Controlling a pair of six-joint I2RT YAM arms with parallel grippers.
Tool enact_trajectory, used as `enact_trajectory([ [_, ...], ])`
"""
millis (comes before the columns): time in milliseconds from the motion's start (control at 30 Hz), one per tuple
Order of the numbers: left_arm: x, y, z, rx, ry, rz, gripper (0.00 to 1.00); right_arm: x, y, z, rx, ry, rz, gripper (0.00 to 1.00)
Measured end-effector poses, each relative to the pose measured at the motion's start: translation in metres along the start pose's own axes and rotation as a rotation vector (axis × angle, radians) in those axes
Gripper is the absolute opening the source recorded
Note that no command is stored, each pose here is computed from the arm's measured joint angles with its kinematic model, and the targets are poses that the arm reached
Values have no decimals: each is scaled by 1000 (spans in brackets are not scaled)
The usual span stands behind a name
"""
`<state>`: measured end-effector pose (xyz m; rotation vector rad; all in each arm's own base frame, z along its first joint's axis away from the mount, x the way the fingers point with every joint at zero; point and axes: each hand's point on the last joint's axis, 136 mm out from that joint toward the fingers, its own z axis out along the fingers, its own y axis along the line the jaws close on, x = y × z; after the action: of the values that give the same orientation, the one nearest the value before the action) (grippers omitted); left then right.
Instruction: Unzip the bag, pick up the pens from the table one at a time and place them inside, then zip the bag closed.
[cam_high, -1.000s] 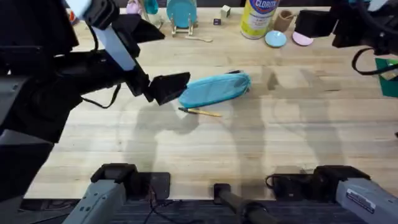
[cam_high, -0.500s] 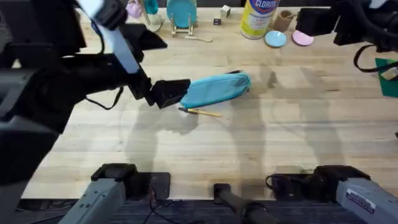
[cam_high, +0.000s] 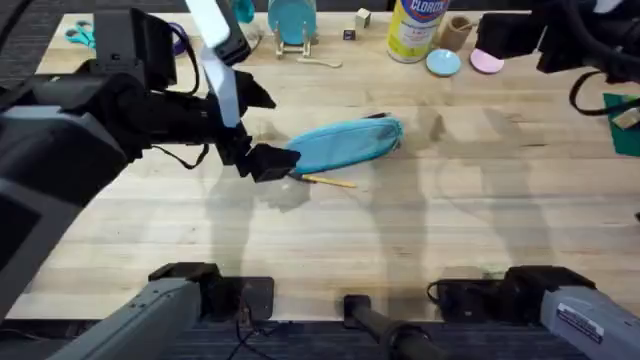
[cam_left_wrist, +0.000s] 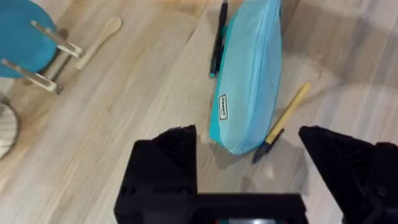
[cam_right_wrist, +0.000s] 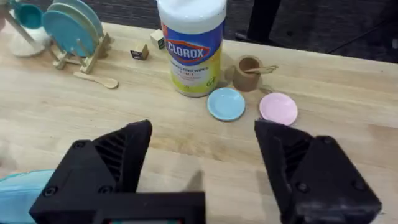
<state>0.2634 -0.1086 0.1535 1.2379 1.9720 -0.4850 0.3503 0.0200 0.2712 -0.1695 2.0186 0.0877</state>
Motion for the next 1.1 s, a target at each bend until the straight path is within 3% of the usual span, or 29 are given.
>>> enact_trajectory([
  [367, 12, -6, 21, 117, -8, -7, 993, -1, 0, 0, 0, -3, -9, 995],
  [733, 26, -2, 40, 172, 3, -55, 993, -9, -1, 0, 4, -38, -14, 996],
  [1100, 23, -1, 46, 199, -36, -61, 993, -10, -1, 0, 4, -39, -14, 996],
])
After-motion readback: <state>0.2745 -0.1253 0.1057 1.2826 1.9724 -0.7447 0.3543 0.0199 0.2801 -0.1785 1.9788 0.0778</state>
